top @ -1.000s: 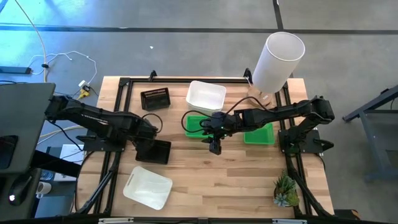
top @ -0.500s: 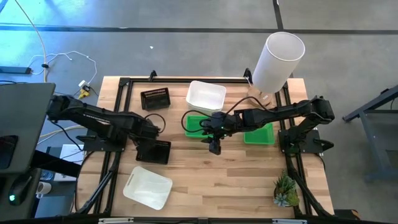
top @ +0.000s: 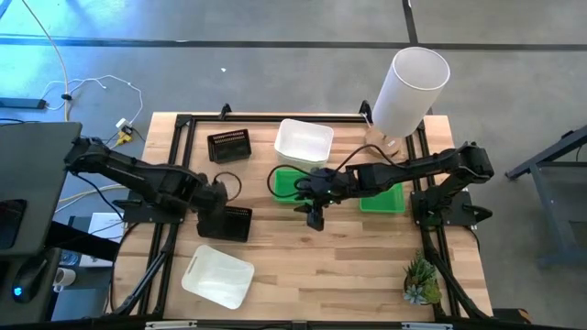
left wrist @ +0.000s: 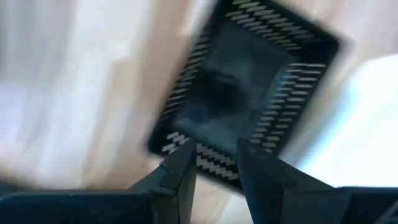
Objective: Stack baskets by color
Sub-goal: Stack the bottom white bin on the white bins
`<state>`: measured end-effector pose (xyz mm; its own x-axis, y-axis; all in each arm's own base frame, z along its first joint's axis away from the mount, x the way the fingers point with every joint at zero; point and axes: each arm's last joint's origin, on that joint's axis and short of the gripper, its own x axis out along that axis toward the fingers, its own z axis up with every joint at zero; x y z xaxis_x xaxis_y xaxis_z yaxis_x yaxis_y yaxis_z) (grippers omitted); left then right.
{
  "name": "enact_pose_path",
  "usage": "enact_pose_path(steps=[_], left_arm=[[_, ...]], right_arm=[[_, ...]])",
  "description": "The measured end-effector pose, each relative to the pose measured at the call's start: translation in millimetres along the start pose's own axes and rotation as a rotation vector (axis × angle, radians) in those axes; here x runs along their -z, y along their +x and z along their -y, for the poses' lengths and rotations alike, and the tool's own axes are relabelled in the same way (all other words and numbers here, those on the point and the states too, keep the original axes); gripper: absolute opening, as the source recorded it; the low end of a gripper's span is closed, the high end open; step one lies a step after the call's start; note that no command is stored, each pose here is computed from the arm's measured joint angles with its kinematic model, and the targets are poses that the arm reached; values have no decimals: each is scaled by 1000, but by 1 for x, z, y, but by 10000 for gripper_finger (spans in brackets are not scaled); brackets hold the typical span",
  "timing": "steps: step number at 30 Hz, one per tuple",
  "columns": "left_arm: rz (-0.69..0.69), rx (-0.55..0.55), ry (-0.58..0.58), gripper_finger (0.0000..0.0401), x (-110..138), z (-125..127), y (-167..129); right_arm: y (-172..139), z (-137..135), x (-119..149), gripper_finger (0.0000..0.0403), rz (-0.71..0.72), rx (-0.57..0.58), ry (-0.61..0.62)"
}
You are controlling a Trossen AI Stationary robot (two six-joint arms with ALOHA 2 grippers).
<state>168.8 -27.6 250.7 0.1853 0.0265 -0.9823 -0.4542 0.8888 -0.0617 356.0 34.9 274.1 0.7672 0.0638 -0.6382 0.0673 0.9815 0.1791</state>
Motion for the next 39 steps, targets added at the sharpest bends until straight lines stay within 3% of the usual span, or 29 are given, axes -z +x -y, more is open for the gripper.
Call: enact_pose_path(steps=[5, 16, 24, 39], left_arm=[[98, 138, 116, 101, 3, 27, -3], [182, 295, 335, 101, 24, 66, -9], [201, 242, 406, 101, 36, 76, -5], [22, 98, 474, 101, 33, 100, 42]], right_arm=[[0, 9, -2, 149, 18, 98, 40], [0, 21, -2, 149, 7, 130, 103], [0, 21, -2, 149, 6, 130, 105], [0, 21, -2, 149, 7, 130, 131]])
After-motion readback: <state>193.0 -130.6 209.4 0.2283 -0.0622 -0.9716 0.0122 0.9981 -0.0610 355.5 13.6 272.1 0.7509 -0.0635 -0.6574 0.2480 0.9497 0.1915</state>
